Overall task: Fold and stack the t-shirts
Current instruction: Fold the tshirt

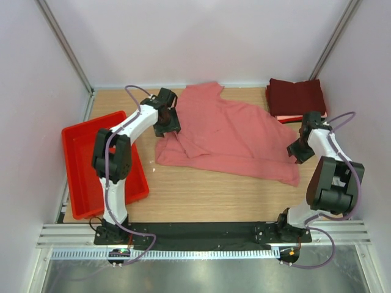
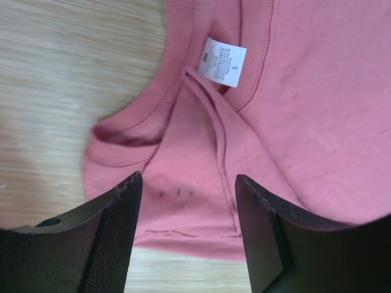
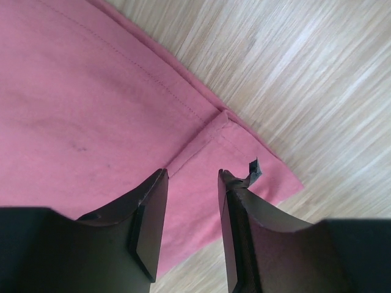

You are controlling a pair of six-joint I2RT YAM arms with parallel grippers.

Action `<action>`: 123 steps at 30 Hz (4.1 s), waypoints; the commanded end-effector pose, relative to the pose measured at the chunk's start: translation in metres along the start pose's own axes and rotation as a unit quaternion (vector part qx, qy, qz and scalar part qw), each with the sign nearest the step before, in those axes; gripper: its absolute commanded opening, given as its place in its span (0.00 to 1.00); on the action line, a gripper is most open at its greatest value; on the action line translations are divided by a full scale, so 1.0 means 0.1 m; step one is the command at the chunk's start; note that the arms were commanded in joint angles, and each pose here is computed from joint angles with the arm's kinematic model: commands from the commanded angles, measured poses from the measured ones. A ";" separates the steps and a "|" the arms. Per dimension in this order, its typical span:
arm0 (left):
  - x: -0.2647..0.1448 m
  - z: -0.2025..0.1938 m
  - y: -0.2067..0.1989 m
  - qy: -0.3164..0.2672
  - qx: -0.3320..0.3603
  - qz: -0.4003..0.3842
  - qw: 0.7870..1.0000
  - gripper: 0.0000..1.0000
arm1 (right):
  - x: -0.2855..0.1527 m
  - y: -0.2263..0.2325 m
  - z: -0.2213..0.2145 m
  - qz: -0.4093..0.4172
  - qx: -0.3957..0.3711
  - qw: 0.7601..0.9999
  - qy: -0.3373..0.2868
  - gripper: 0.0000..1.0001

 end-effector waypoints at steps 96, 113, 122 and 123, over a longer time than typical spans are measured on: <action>0.09 0.25 -0.37 -0.051 0.006 -0.003 0.999 0.00 | 0.28 0.14 0.07 -0.027 0.046 0.998 0.015 0.03; -0.04 0.06 -0.46 -0.050 0.028 -0.037 0.998 0.00 | 0.13 0.00 0.05 -0.073 0.044 0.995 0.045 0.35; -0.09 0.09 -0.53 -0.057 0.023 -0.057 0.996 0.00 | 0.32 -0.06 0.00 -0.093 0.061 0.992 0.061 0.35; -0.10 0.09 -0.54 -0.058 0.024 -0.058 0.996 0.00 | 0.35 -0.05 0.01 -0.091 0.065 0.992 0.056 0.34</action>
Point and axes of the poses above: each gripper's point midway between its finger pads, its own x axis out along the fingers, its own y axis along the line the jaws close on, z = x × y, the point moved 5 cm from there along -x, back along the fingers, and after that the axes turned 8 degrees about -x, right-handed, at the moved point
